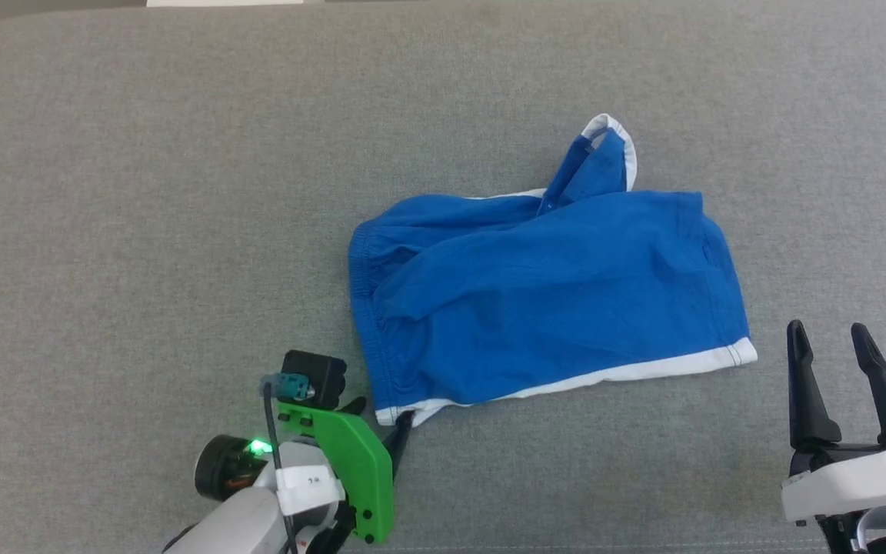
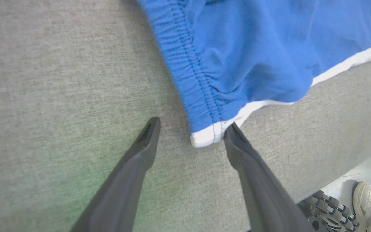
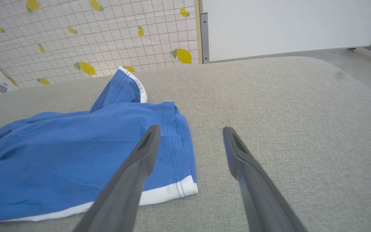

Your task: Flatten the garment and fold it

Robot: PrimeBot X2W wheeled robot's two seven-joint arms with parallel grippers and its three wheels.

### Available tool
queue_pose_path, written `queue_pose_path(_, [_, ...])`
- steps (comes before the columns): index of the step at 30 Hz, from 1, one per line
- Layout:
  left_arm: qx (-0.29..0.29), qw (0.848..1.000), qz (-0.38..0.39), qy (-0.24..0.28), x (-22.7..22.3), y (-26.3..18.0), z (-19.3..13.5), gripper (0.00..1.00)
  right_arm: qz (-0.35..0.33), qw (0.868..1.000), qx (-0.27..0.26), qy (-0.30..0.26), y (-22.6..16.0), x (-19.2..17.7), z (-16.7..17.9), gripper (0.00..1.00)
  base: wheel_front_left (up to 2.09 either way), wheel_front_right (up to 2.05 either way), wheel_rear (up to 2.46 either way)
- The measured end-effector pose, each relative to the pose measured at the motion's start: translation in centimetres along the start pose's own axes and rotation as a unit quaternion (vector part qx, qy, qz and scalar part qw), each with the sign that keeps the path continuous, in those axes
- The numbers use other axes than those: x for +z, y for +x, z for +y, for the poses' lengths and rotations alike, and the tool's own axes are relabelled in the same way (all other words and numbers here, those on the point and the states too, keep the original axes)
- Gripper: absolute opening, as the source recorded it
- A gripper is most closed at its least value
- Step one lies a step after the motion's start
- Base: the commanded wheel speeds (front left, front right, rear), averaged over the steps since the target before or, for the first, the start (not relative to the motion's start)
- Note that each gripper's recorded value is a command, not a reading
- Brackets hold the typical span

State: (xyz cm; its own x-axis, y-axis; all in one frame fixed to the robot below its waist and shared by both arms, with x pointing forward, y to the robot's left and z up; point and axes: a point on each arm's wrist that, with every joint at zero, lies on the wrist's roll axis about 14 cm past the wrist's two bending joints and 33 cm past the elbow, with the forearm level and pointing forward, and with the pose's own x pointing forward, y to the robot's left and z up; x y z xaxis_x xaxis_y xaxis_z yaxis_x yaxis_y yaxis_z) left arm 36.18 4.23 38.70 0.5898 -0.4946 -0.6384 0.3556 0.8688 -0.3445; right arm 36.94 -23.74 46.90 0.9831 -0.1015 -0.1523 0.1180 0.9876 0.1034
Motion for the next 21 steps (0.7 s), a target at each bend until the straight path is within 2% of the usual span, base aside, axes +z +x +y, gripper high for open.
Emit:
queue_pose_path(6, [-0.003,1.000,0.000,0.008,-0.2,-0.4,-0.2,0.00,0.003,1.000,0.003,-0.005,-0.1,-0.1,0.1,1.00,0.00,0.00,0.00])
queue_pose_path(10, [0.002,1.000,-0.023,0.015,0.8,-1.3,-0.3,0.00,0.072,0.997,0.024,-0.002,-0.3,-2.0,1.4,1.00,0.00,0.00,0.00])
queue_pose_path(13, [0.008,0.999,-0.048,0.022,2.0,-2.2,-0.3,0.00,0.132,0.990,0.044,-0.011,-0.3,-3.5,2.1,1.00,0.00,0.00,0.00])
queue_pose_path(18, [0.007,0.997,-0.072,0.028,3.1,-3.2,-0.7,0.00,0.239,0.969,0.056,-0.033,0.1,-5.9,2.1,1.00,0.00,0.00,0.00])
queue_pose_path(21, [0.006,0.997,-0.075,0.035,3.2,-3.2,-0.9,0.00,0.277,0.959,0.055,-0.033,0.7,-6.7,2.2,1.00,0.00,0.00,0.00])
